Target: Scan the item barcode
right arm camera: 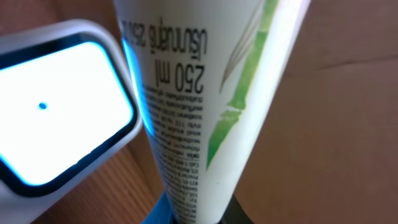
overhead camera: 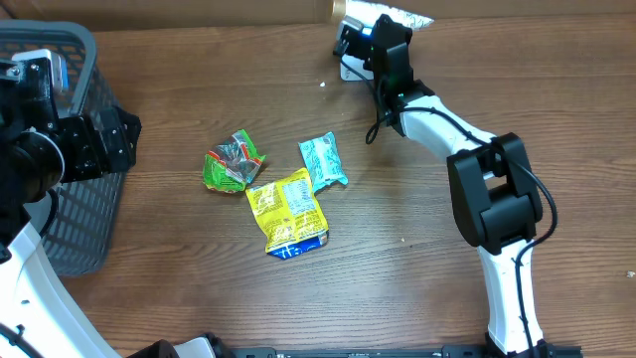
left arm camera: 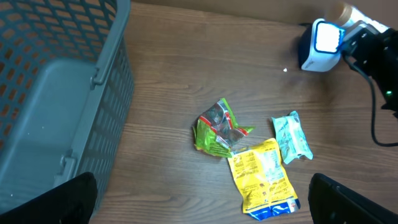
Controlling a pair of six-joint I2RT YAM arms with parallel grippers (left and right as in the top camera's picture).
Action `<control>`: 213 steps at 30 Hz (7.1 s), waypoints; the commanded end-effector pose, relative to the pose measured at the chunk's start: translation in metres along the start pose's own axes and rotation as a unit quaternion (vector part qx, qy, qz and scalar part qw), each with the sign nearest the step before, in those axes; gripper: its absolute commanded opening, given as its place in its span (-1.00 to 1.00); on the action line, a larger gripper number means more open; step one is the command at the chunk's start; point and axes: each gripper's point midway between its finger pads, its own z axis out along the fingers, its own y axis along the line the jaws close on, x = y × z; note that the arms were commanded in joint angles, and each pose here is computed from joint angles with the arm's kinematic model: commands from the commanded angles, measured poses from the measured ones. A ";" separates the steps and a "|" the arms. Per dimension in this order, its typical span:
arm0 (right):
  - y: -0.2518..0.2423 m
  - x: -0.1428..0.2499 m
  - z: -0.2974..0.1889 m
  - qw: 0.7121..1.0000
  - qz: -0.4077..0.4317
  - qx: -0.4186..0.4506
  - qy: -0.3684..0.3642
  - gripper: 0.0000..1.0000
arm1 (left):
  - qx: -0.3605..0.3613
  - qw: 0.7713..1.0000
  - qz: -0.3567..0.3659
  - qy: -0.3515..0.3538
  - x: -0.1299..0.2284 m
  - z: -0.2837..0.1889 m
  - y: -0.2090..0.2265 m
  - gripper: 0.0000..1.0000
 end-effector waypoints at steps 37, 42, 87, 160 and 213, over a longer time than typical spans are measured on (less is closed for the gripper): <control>-0.019 0.014 0.016 1.000 -0.003 0.017 -0.025 -0.92 | 0.005 1.000 0.005 0.000 0.000 0.001 0.000 1.00; -0.018 0.012 0.015 0.999 0.027 0.018 -0.023 -0.93 | 0.005 1.000 0.005 0.000 0.000 0.001 0.001 1.00; 0.028 0.321 -0.191 0.535 0.735 -0.222 0.352 -0.92 | 0.005 1.000 0.005 0.000 0.000 0.001 0.000 1.00; 0.202 -0.032 -0.206 0.671 0.455 -0.501 0.302 -0.84 | 0.005 1.000 0.005 0.000 0.000 0.001 0.000 1.00; 0.052 -0.047 -0.217 0.578 0.561 -0.502 0.314 0.58 | 0.005 1.000 0.005 0.000 0.000 0.001 0.000 0.99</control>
